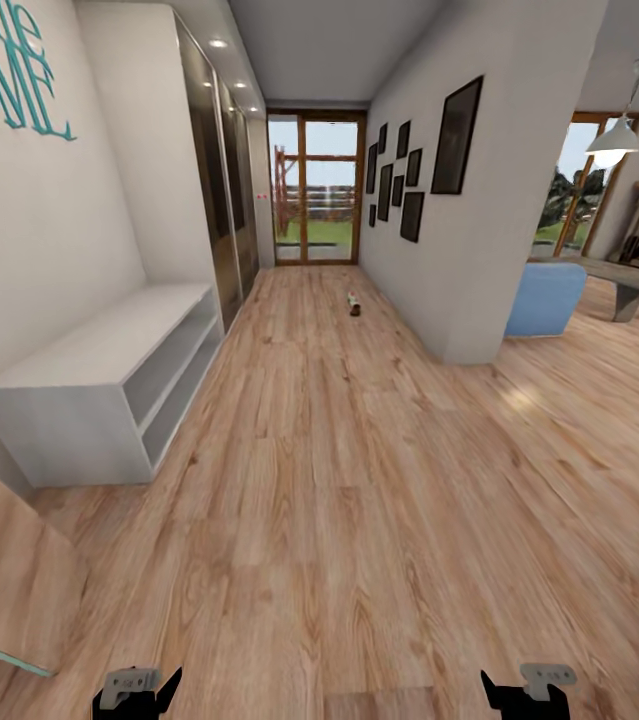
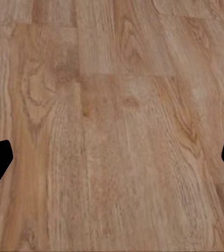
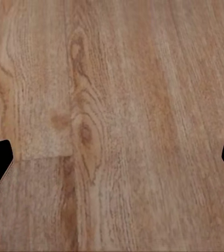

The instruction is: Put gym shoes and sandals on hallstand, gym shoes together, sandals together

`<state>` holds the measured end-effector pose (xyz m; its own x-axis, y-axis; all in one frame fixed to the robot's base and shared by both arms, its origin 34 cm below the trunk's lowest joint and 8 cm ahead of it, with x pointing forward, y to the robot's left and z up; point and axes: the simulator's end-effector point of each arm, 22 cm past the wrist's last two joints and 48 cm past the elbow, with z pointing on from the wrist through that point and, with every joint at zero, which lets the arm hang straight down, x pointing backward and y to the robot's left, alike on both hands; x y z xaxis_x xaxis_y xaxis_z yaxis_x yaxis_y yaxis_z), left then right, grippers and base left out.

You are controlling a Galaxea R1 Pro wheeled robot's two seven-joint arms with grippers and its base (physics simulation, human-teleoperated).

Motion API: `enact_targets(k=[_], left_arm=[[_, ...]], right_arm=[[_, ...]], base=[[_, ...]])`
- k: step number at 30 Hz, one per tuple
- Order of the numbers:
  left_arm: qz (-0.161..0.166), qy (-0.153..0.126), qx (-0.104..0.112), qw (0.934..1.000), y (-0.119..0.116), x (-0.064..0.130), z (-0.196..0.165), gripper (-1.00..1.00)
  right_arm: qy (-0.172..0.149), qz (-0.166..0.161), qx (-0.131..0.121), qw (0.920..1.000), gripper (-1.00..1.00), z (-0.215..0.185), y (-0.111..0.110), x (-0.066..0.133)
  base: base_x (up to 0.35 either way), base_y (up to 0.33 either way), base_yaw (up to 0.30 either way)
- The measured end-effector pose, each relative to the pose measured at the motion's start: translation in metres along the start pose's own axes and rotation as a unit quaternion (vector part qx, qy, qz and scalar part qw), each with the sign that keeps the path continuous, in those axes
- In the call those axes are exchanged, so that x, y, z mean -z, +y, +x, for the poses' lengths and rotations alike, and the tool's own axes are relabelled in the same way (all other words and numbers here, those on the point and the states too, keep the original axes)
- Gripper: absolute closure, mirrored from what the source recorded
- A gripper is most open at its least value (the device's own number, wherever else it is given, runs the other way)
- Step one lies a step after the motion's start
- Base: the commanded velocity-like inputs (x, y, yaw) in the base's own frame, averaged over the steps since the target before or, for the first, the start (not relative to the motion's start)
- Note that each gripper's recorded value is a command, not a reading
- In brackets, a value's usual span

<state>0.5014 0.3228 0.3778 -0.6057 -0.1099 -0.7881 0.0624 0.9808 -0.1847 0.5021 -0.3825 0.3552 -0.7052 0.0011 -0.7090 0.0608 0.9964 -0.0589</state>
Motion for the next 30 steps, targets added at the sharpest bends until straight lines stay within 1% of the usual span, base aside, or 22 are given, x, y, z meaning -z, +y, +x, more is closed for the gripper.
enact_targets(k=[30], left_arm=[[-0.001, -0.001, 0.0, 1.0, 0.0013, 0.0002, -0.0007, -1.0]], right_arm=[[0.0, -0.003, 0.0, 1.0, -1.0, -0.0002, 0.0008, 0.0001]], base=[[0.337, 0.0, 0.0]])
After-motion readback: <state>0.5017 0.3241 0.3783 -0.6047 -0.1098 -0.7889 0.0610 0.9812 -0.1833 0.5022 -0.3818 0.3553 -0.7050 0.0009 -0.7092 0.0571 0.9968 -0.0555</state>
